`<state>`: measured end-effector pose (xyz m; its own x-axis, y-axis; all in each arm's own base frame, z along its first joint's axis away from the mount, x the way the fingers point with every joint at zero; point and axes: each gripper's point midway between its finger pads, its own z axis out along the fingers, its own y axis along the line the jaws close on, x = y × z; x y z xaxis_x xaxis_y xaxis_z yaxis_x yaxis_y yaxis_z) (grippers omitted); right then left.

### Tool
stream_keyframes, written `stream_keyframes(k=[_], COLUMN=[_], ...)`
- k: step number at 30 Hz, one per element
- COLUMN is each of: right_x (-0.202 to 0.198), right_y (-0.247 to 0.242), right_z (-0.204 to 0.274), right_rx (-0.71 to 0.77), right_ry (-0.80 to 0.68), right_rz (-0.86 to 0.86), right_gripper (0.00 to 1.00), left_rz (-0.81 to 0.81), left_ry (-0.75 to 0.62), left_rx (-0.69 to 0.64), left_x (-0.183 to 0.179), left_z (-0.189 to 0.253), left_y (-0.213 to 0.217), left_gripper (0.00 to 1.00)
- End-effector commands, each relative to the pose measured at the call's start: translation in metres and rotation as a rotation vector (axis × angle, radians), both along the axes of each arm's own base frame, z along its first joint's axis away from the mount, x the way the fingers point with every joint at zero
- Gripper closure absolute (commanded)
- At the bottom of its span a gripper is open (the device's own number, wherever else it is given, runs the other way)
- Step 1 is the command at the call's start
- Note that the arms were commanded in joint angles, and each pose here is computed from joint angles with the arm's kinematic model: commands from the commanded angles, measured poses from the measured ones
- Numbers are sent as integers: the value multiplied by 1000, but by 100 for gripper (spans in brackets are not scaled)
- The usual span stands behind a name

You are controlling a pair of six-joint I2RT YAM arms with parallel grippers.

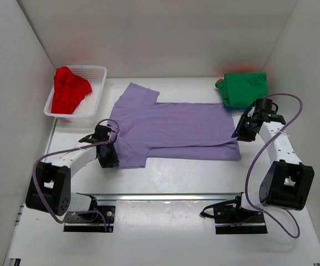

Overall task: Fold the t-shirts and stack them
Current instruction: Fold the flattened tshirt in 1/3 of the way

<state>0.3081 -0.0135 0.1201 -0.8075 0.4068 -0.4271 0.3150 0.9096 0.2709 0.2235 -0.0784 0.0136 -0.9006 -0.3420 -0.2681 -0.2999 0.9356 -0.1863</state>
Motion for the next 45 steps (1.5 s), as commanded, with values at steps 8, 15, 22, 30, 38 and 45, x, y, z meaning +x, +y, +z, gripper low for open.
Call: stream_keyframes(k=[8,15,22,30,38,45], right_x=[10,14,26,36,85,125], right_y=[0,5,3,12,1,3], right_z=[27,22,27,19,0,-2], right_rx=[7,17,1,8,-37,-72], right_ry=[-111,-103,-109,-103,-94,-125], right_rz=[8,18,20,42,38,59], right_gripper=[73,72,73,73,53,49], left_rz=[9,-2,26,64,10,36], left_ry=[-146,-346,-323,-315,-435,-463], left_rx=[-45,-170,-237,-268,-237,-154], left_x=[51,122,174,190,287,364], left_z=[52,148,117,98,136,105], left_y=[-8,-29,-34,-23,-45,-42], left_gripper=[100,100,100,38,38,34])
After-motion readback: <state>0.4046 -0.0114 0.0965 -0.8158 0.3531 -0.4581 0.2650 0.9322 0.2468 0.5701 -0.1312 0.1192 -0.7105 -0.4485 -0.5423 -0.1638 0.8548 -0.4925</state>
